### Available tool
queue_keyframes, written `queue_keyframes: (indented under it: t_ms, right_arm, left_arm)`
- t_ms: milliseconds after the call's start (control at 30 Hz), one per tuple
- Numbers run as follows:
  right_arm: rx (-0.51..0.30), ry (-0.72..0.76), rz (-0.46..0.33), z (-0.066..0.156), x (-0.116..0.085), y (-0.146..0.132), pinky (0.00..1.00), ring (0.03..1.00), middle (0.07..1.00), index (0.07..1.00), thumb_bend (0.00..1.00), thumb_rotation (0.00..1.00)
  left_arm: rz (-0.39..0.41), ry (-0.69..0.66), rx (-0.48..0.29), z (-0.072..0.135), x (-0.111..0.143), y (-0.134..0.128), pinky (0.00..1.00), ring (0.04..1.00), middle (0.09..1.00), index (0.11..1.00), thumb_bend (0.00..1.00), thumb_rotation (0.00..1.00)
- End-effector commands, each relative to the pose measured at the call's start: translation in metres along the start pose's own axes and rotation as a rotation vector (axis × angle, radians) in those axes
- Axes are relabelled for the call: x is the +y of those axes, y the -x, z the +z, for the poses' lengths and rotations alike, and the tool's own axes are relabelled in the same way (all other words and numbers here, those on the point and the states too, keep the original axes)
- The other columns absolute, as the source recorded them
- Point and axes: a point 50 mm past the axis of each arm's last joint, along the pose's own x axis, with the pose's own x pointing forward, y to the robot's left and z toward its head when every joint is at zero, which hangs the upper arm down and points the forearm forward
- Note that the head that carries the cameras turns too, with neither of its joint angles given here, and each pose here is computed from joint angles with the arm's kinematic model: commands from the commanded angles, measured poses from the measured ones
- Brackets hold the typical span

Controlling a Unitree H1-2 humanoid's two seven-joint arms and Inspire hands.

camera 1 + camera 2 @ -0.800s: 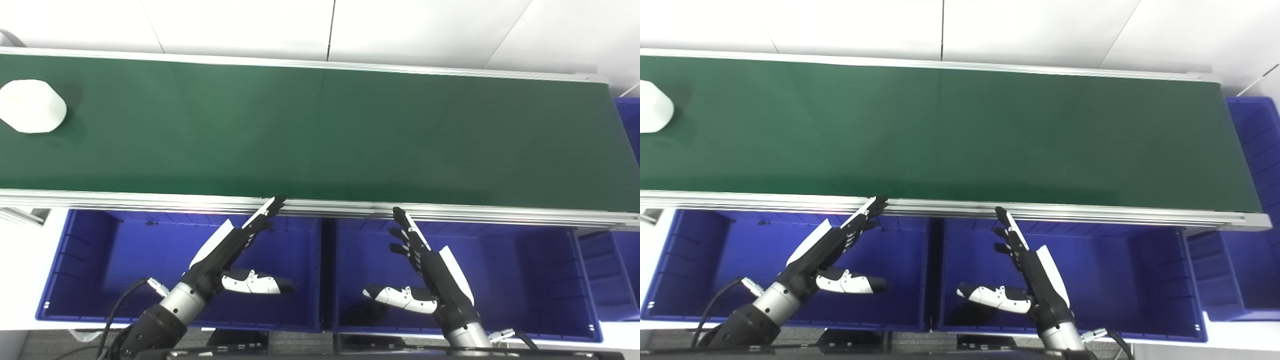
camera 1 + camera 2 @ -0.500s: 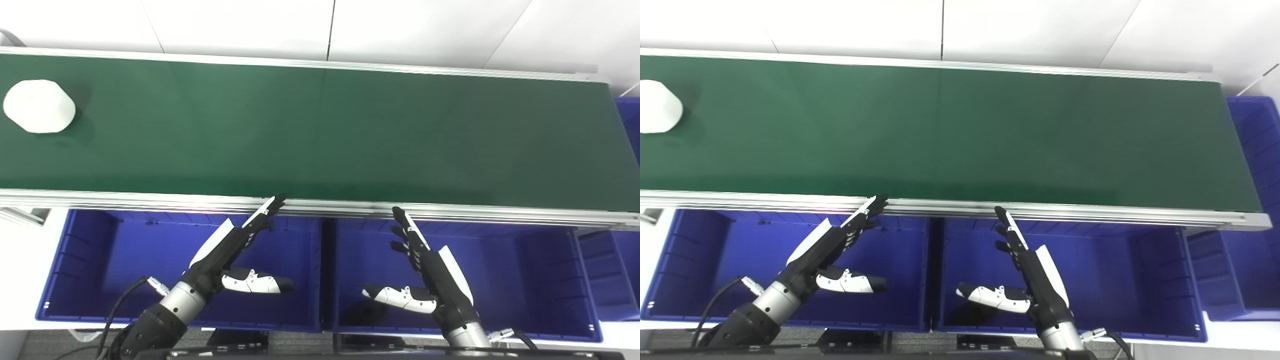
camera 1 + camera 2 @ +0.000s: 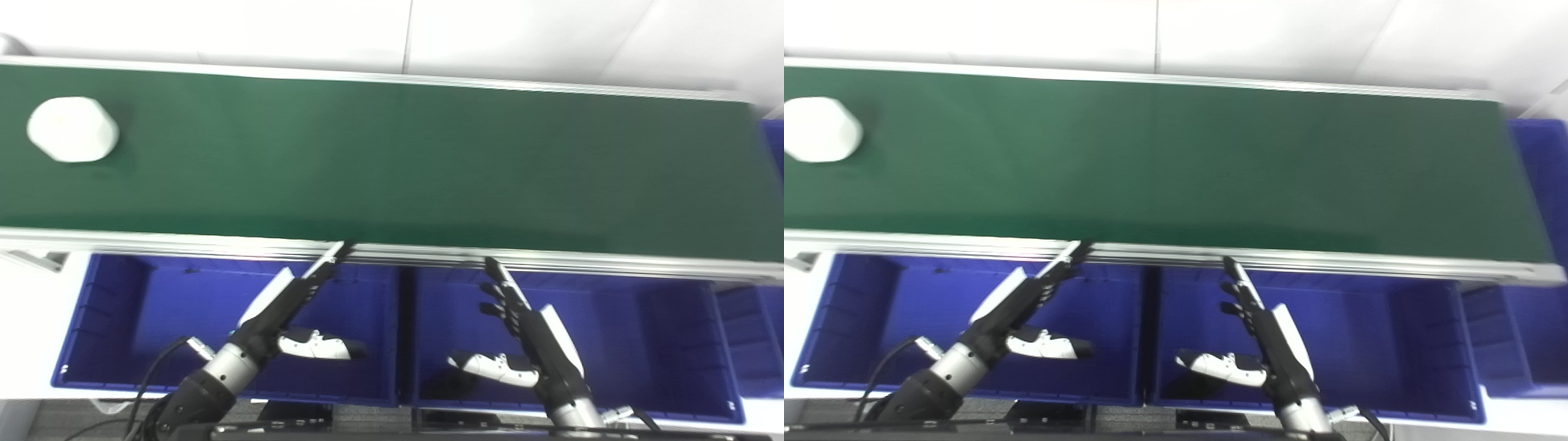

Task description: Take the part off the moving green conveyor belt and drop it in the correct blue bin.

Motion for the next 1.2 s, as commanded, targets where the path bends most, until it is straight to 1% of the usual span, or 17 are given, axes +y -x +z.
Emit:
queue_keyframes:
  t_ms: [0,133,167,267,333,433,533,633,767,900,967,1067,1100,1133,1167]
  right_arm:
    - [-0.072,0.012,-0.009,-0.001,-0.007,0.009,0.87,0.958,0.994,1.0,0.87,0.41]
    - [-0.073,0.038,-0.008,-0.014,-0.015,0.013,0.89,0.962,0.997,1.0,0.87,0.44]
    - [-0.074,0.038,-0.008,-0.017,-0.016,0.014,0.9,0.966,0.999,1.0,0.88,0.44]
    - [-0.071,0.033,-0.005,-0.024,-0.017,0.014,0.91,0.974,1.0,1.0,0.88,0.44]
    - [-0.064,0.025,0.001,-0.028,-0.017,0.013,0.92,0.981,1.0,1.0,0.88,0.43]
    - [-0.052,0.04,0.005,-0.03,-0.016,0.012,0.88,0.969,1.0,1.0,0.88,0.42]
    - [-0.047,0.034,0.002,-0.031,-0.014,0.01,0.89,0.974,1.0,1.0,0.88,0.4]
    - [-0.049,0.024,0.002,-0.035,-0.011,0.008,0.92,0.984,1.0,1.0,0.88,0.37]
    - [-0.047,0.031,-0.006,-0.04,-0.006,0.004,0.9,0.965,0.989,1.0,0.89,0.37]
    - [-0.045,0.01,-0.008,-0.043,-0.002,0.002,0.88,0.965,0.986,0.995,0.88,0.35]
    - [-0.046,-0.001,-0.01,-0.044,0.001,0.001,0.85,0.955,0.979,0.989,0.88,0.33]
    - [-0.047,-0.006,-0.007,-0.047,0.001,-0.003,0.85,0.951,0.98,0.986,0.89,0.33]
    - [-0.052,-0.013,-0.006,-0.048,0.002,-0.003,0.85,0.951,0.98,0.985,0.89,0.33]
    - [-0.055,-0.018,-0.005,-0.049,0.002,-0.004,0.85,0.955,0.985,0.983,0.88,0.31]
    - [-0.056,-0.021,-0.003,-0.048,0.002,-0.005,0.85,0.956,0.987,0.983,0.88,0.31]
  left_arm:
    - [0.008,-0.01,-0.062,0.007,-0.009,-0.001,0.98,1.0,1.0,1.0,0.82,0.45]
    - [0.01,-0.026,-0.072,0.002,-0.023,-0.007,0.99,1.0,1.0,1.0,0.82,0.46]
    - [0.01,-0.021,-0.072,0.001,-0.025,-0.008,0.98,1.0,1.0,1.0,0.82,0.44]
    - [0.01,-0.027,-0.075,-0.004,-0.03,-0.011,0.96,1.0,1.0,1.0,0.82,0.43]
    - [0.009,-0.037,-0.076,-0.006,-0.03,-0.012,0.94,1.0,1.0,1.0,0.83,0.43]
    - [0.006,-0.048,-0.08,-0.01,-0.03,-0.014,0.92,1.0,1.0,1.0,0.84,0.43]
    - [0.009,-0.05,-0.092,-0.015,-0.03,-0.015,0.91,1.0,1.0,1.0,0.84,0.4]
    - [0.008,-0.06,-0.086,-0.019,-0.029,-0.015,0.89,0.999,1.0,1.0,0.85,0.41]
    - [0.01,-0.026,-0.103,-0.025,-0.026,-0.014,0.91,1.0,1.0,1.0,0.85,0.38]
    - [0.019,-0.02,-0.146,-0.027,-0.024,-0.01,0.9,1.0,1.0,1.0,0.82,0.35]
    - [0.033,-0.018,-0.178,-0.027,-0.024,-0.007,0.89,0.989,1.0,0.994,0.81,0.34]
    - [0.043,-0.019,-0.216,-0.023,-0.022,-0.005,0.88,0.971,0.997,0.98,0.81,0.35]
    - [0.046,-0.006,-0.241,-0.018,-0.02,-0.004,0.87,0.967,0.996,0.978,0.81,0.35]
    - [0.048,0.004,-0.258,-0.014,-0.019,-0.004,0.86,0.957,0.987,0.964,0.8,0.32]
    - [0.058,0.008,-0.299,-0.004,-0.013,-0.005,0.86,0.954,0.984,0.959,0.8,0.31]
